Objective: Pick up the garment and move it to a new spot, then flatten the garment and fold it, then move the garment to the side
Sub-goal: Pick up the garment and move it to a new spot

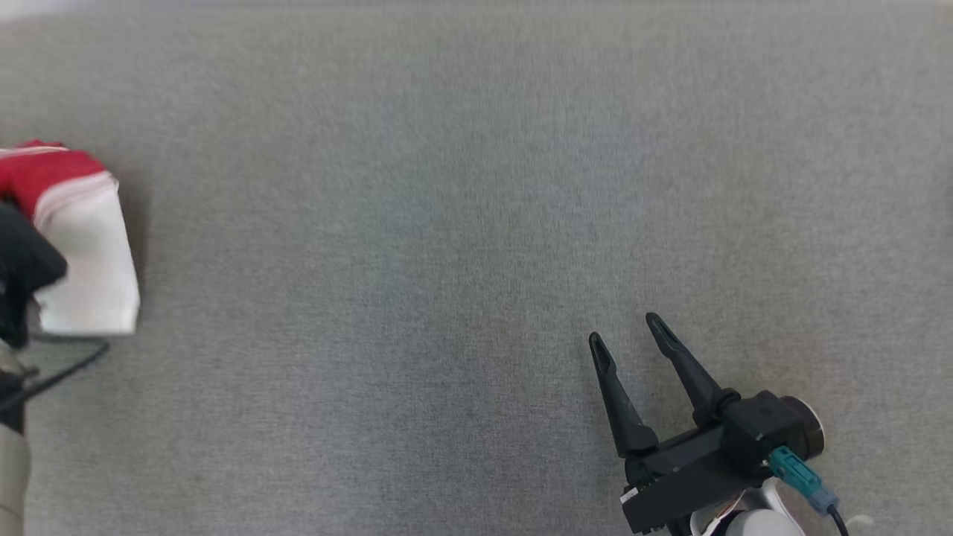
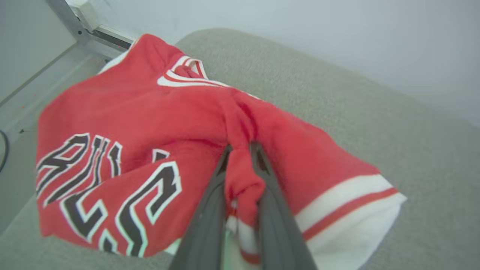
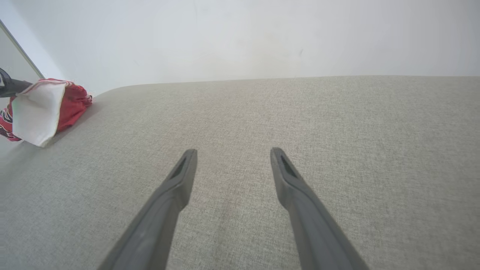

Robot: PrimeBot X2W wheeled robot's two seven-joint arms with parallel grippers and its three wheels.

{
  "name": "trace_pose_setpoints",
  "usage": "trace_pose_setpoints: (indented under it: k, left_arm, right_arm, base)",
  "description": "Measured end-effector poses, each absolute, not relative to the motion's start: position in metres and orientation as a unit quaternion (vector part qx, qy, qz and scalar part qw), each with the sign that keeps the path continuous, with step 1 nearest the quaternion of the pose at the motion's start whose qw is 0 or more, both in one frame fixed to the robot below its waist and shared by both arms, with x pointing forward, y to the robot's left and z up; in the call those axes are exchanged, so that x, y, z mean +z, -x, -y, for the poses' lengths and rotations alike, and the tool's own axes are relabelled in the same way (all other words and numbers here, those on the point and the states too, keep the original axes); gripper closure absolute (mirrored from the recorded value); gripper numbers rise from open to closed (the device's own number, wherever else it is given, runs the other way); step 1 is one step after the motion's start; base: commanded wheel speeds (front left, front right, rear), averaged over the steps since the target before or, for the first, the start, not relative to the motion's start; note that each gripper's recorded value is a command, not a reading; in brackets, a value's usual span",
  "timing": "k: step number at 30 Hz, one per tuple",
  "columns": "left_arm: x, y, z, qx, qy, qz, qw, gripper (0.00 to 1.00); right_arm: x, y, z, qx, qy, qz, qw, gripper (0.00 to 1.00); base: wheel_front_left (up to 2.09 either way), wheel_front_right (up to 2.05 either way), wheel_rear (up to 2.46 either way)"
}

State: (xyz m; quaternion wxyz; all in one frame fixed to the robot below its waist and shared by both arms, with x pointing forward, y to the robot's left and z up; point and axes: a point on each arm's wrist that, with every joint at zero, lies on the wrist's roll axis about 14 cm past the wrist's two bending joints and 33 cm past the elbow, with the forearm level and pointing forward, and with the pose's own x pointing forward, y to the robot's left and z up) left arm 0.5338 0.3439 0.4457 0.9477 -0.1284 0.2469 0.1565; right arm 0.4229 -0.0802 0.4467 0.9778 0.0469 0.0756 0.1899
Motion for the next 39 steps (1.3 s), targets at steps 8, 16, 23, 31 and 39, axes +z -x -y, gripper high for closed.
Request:
trace_pose_setpoints:
  k: [8, 16, 23, 31, 39]
  left_arm:
    - [0.579, -0.559, -0.309, 0.071, 0.079, -0.09, 0.99, 1.0]
    - [0.691, -0.55, -0.184, -0.095, 0.061, 0.041, 0.993, 1.0]
    - [0.728, -0.524, -0.091, -0.214, 0.061, 0.088, 0.971, 1.0]
    - [0.703, -0.496, 0.004, -0.314, 0.081, 0.063, 0.944, 1.0]
    - [0.591, -0.474, 0.072, -0.373, 0.105, -0.066, 0.92, 1.0]
  right_arm:
    - [0.47, -0.409, 0.083, 0.177, -0.058, -0.039, 0.982, 0.0]
    - [0.496, -0.391, 0.1, 0.15, -0.059, 0.0, 0.987, 0.0]
    - [0.505, -0.375, 0.125, 0.113, -0.054, 0.012, 0.992, 0.0]
    - [0.51, -0.354, 0.161, 0.056, -0.06, 0.022, 0.996, 0.0]
    - [0.51, -0.346, 0.181, 0.023, -0.065, 0.026, 0.997, 0.0]
  base:
    - [0.0, 0.0, 0.0]
    - [0.0, 0.0, 0.0]
    - [0.0, 0.0, 0.0]
    - [0.0, 0.0, 0.0]
    - [0.0, 0.0, 0.0]
